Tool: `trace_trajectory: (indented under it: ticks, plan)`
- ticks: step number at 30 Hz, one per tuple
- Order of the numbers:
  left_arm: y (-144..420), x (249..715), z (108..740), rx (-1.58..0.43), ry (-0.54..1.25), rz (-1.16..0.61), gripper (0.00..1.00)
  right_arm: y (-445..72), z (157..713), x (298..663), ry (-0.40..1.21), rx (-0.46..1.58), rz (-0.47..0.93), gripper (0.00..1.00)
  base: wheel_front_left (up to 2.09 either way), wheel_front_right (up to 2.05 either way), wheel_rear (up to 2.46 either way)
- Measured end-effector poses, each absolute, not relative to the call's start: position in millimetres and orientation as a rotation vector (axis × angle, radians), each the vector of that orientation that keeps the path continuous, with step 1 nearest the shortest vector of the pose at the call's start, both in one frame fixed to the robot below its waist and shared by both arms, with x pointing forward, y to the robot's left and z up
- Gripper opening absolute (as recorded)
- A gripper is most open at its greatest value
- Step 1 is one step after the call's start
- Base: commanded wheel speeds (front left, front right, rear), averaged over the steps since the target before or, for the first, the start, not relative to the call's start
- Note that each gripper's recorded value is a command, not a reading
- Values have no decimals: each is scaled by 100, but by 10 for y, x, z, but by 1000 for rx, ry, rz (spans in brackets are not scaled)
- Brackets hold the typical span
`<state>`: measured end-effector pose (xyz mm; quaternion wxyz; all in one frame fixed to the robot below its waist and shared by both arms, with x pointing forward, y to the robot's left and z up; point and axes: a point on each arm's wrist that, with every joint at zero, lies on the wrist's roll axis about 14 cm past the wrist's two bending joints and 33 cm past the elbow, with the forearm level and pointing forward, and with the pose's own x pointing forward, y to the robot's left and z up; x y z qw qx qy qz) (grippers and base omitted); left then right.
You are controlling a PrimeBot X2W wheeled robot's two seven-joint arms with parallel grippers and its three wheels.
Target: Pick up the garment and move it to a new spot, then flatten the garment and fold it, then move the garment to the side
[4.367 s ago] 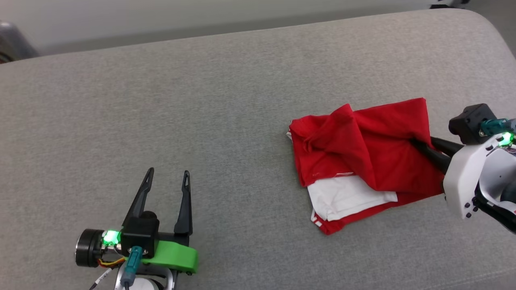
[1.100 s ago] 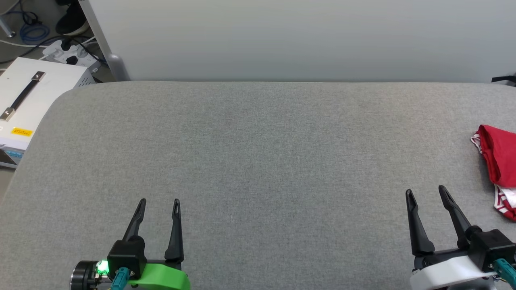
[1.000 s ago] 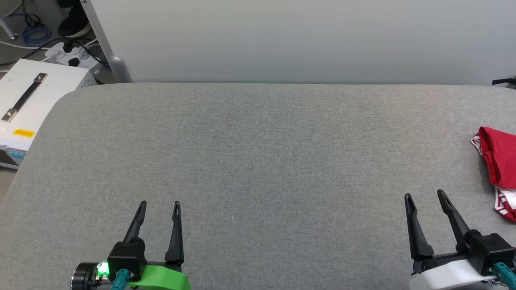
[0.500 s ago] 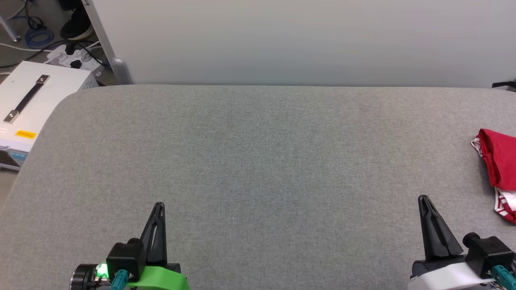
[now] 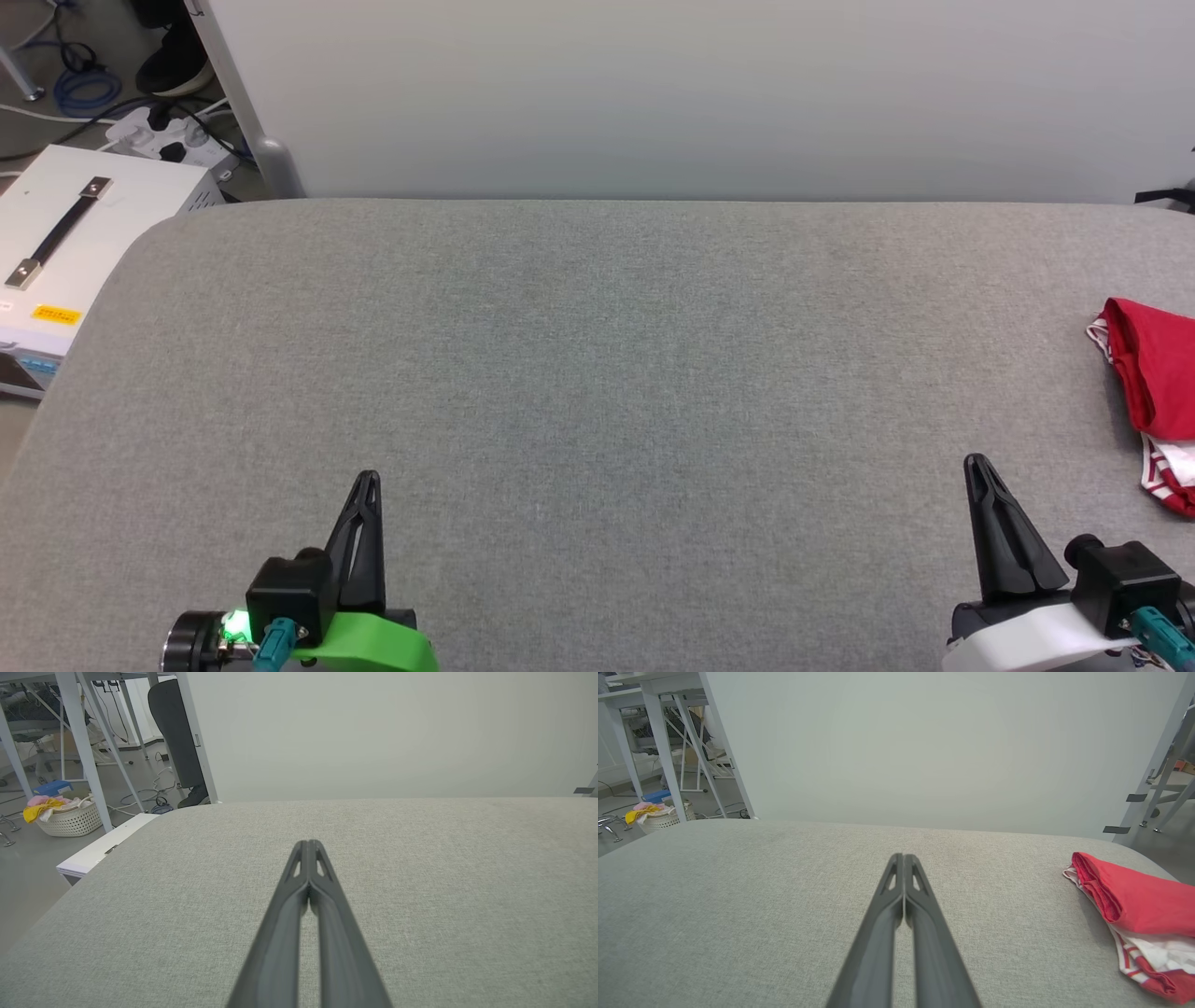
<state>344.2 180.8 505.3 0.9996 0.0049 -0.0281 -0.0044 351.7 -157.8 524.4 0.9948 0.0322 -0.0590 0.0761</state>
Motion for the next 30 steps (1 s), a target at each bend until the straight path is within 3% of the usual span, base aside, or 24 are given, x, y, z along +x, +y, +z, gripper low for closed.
trace_trajectory:
  ticks: [30]
  plan:
    - [1800, 3501, 5076, 23, -28, -7, 0, -1577, 5224, 3556, -77, 36, 149, 0, 0, 0, 0]
